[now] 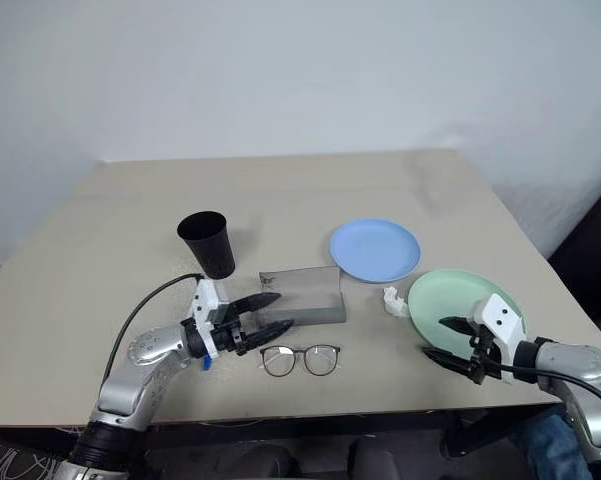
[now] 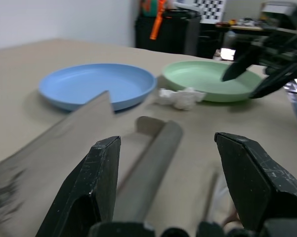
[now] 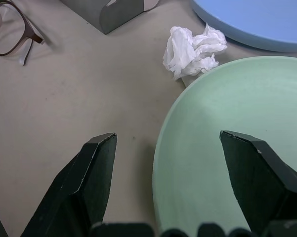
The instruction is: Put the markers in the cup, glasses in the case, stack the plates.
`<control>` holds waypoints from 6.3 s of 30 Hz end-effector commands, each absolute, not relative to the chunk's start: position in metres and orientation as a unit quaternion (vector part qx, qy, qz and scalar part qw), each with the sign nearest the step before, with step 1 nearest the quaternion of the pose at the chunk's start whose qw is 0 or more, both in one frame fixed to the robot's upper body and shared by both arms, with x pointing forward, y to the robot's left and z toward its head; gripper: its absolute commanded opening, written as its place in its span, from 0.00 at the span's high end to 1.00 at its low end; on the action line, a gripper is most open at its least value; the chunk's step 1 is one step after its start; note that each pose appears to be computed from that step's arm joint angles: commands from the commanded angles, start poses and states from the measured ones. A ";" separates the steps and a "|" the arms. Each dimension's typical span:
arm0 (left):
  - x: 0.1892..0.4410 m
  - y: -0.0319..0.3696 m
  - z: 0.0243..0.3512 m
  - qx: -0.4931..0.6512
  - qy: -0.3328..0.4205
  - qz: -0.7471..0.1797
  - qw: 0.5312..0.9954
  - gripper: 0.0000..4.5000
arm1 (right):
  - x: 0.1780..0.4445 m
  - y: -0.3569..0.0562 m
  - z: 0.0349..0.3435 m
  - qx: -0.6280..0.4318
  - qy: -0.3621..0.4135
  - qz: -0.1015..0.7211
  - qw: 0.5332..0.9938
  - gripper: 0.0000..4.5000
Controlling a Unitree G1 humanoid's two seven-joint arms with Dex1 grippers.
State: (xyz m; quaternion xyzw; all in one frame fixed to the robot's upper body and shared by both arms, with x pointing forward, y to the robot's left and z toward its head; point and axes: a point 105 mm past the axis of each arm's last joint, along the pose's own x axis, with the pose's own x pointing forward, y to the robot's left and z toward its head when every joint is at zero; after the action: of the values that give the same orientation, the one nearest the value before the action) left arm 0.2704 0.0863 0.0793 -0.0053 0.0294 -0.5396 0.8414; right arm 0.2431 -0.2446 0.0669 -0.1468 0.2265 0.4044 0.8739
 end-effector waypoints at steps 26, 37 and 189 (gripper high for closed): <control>0.275 0.069 0.093 -0.001 -0.005 -0.553 0.833 0.28 | 0.262 -0.232 0.062 -0.181 0.191 0.363 0.894 0.99; 0.276 0.068 0.094 -0.001 -0.008 -0.549 0.836 0.28 | 0.275 -0.240 0.068 -0.201 0.180 0.343 0.900 0.99; 0.304 0.080 0.100 0.027 -0.031 -0.489 0.871 0.28 | 0.420 -0.158 0.106 -0.257 0.119 0.417 0.863 0.16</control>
State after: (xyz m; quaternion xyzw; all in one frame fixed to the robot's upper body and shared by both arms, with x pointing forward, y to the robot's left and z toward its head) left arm 0.3027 0.0790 0.0849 0.0132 -0.0020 -0.4891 0.8721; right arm 0.4112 -0.1616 0.0818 -0.2430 0.1588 0.4240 0.8579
